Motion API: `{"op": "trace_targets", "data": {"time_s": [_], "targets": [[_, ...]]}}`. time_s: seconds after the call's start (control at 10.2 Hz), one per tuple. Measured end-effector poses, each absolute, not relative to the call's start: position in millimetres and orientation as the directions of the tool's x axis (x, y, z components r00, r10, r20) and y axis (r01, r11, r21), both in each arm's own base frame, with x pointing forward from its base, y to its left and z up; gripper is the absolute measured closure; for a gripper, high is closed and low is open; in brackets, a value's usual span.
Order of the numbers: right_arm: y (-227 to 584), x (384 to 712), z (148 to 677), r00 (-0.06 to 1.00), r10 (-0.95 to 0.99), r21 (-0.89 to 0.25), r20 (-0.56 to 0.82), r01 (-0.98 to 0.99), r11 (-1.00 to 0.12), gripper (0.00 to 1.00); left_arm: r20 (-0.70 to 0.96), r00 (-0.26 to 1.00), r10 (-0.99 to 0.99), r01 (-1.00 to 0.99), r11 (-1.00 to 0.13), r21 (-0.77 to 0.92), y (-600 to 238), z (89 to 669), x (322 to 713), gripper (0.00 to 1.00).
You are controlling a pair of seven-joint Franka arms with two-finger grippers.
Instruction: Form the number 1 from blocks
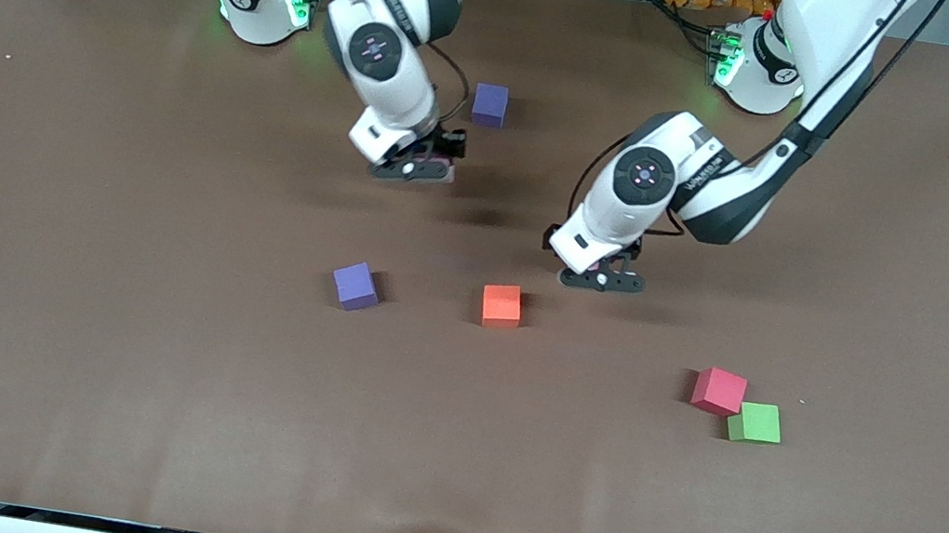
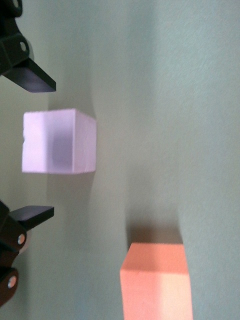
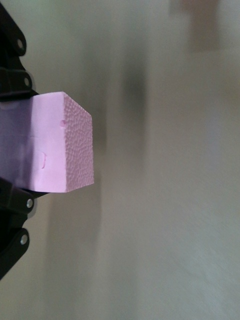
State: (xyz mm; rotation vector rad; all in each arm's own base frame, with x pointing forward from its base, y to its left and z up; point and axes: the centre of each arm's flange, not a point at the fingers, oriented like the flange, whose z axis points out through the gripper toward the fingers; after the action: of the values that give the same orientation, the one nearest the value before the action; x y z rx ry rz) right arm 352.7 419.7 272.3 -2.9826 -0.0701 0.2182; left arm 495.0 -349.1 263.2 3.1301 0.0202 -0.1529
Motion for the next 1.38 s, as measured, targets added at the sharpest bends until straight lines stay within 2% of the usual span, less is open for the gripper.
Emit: {"op": "trace_targets", "data": {"time_s": [0.39,0.89,1.18,1.28,1.38], "targets": [[464.6,295.1,229.1,0.99,0.037,-0.126,-0.133,0.02,-0.992,0.41,-0.126,0.992,0.006,0.004,-1.0,-0.011,-337.1,246.2,497.2,0.0],[485.7,260.3,226.1,0.987,0.065,-0.121,-0.145,0.048,-0.991,0.4,-0.148,0.989,0.002,-0.001,-1.0,-0.016,-339.0,231.9,493.4,0.0],[485.7,260.5,225.3,0.988,0.06,-0.12,-0.145,0.043,-0.992,0.06,-0.152,0.988,-0.005,-0.006,-1.0,-0.008,-343.4,222.5,490.9,0.0],[484.8,267.2,228.8,0.989,0.049,-0.129,-0.137,0.031,-0.991,0.0,-0.155,0.988,-0.005,-0.005,-1.0,-0.002,-344.4,216.2,490.4,0.0],[479.4,283.4,237.4,0.992,0.026,-0.142,-0.125,0.008,-0.99,0.0,-0.162,0.987,-0.004,-0.004,-1.0,0.001,-344.5,209.4,489.7,0.01]]}}
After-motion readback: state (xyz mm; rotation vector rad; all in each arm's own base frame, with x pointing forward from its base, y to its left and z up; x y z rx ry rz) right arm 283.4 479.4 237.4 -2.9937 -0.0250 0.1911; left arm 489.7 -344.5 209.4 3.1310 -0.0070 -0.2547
